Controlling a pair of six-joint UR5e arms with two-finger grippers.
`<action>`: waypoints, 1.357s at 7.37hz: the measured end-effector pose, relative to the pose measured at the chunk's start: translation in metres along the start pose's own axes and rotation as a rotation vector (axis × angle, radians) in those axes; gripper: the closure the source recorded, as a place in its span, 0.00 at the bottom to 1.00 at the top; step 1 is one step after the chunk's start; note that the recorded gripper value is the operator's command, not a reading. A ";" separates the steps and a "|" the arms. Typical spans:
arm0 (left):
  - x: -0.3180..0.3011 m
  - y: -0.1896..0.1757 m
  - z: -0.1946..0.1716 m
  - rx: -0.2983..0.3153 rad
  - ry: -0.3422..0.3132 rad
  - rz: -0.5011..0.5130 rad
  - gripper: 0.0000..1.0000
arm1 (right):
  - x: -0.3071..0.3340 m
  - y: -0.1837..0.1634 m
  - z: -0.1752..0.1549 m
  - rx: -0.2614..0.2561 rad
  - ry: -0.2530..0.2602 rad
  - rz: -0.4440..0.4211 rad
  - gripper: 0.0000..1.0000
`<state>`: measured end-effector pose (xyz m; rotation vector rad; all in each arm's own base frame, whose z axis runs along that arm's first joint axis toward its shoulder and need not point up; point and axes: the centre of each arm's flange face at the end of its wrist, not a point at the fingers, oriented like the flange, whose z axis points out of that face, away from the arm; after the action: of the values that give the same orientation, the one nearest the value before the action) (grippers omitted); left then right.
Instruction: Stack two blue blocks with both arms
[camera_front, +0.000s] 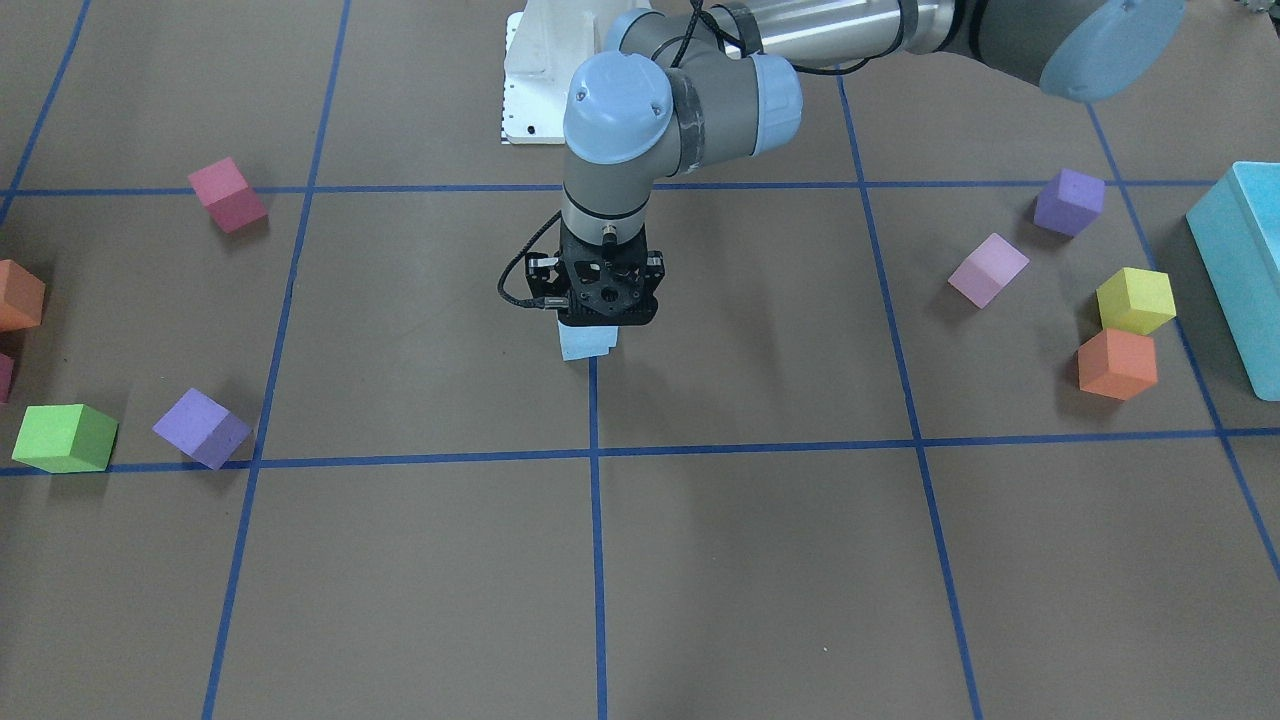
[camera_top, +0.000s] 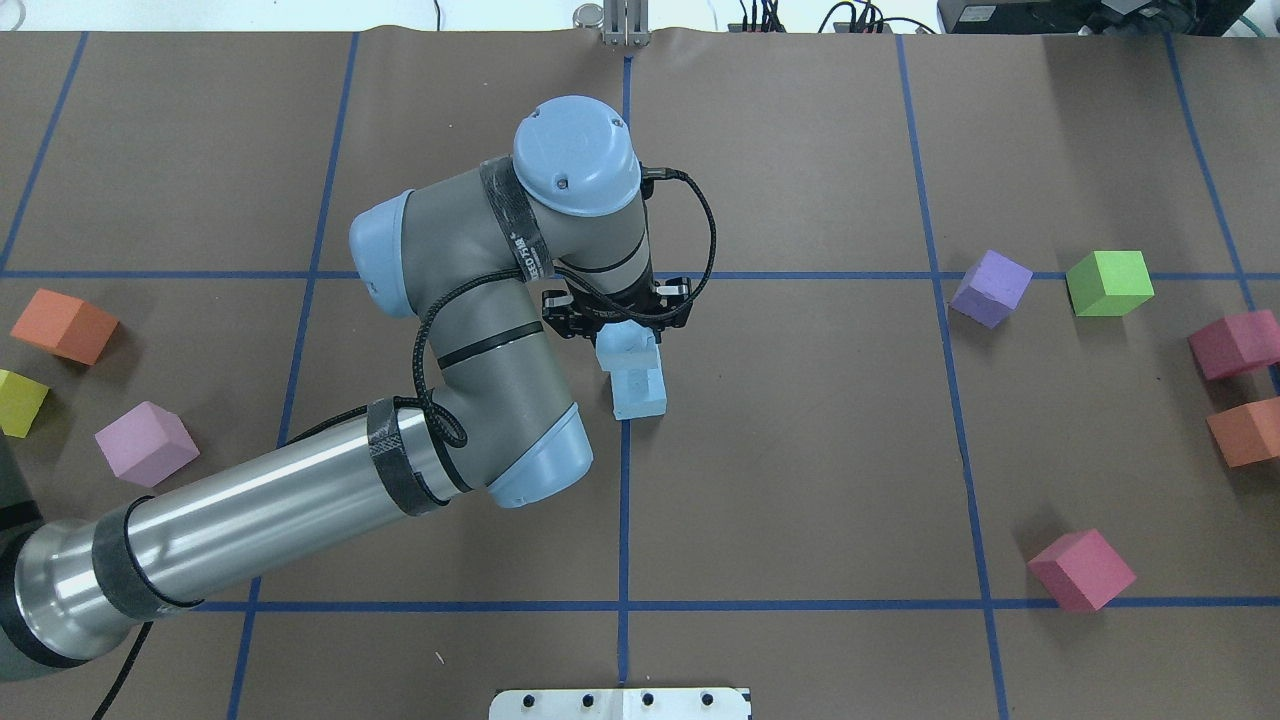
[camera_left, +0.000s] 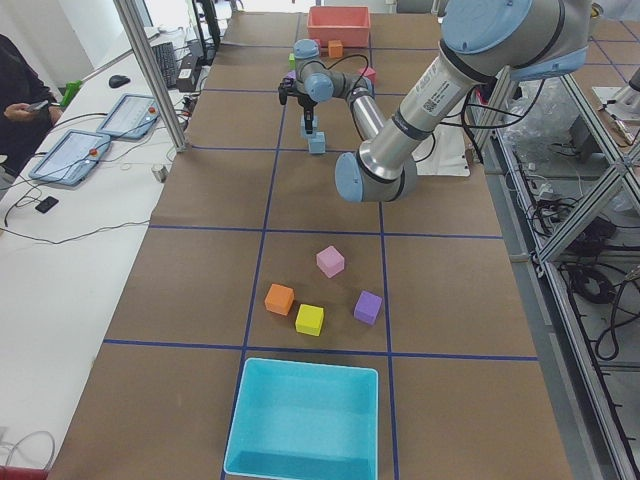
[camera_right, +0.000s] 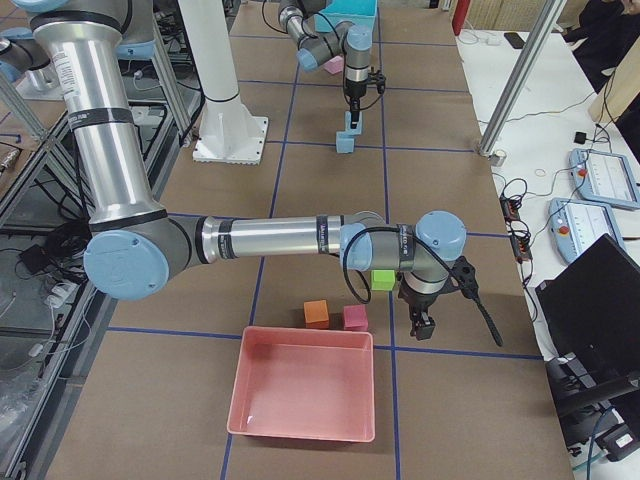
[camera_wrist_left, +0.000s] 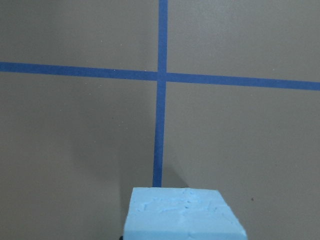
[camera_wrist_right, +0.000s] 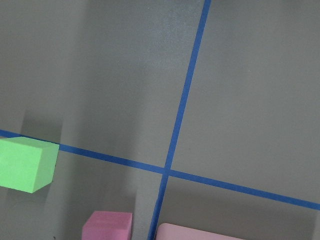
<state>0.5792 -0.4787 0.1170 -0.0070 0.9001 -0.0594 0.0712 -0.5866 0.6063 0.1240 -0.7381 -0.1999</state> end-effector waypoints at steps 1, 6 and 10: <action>0.002 0.005 0.003 -0.010 -0.010 -0.005 0.34 | 0.000 0.000 0.000 0.000 -0.001 0.000 0.00; 0.013 0.012 0.007 -0.037 -0.053 -0.015 0.34 | 0.000 0.000 0.000 0.001 0.000 -0.001 0.00; 0.015 0.008 0.015 -0.042 -0.068 -0.016 0.34 | -0.001 0.000 -0.001 0.002 0.000 -0.001 0.00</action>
<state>0.6012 -0.4717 0.1143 -0.0550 0.8329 -0.0550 0.0712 -0.5868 0.6050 0.1259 -0.7379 -0.1997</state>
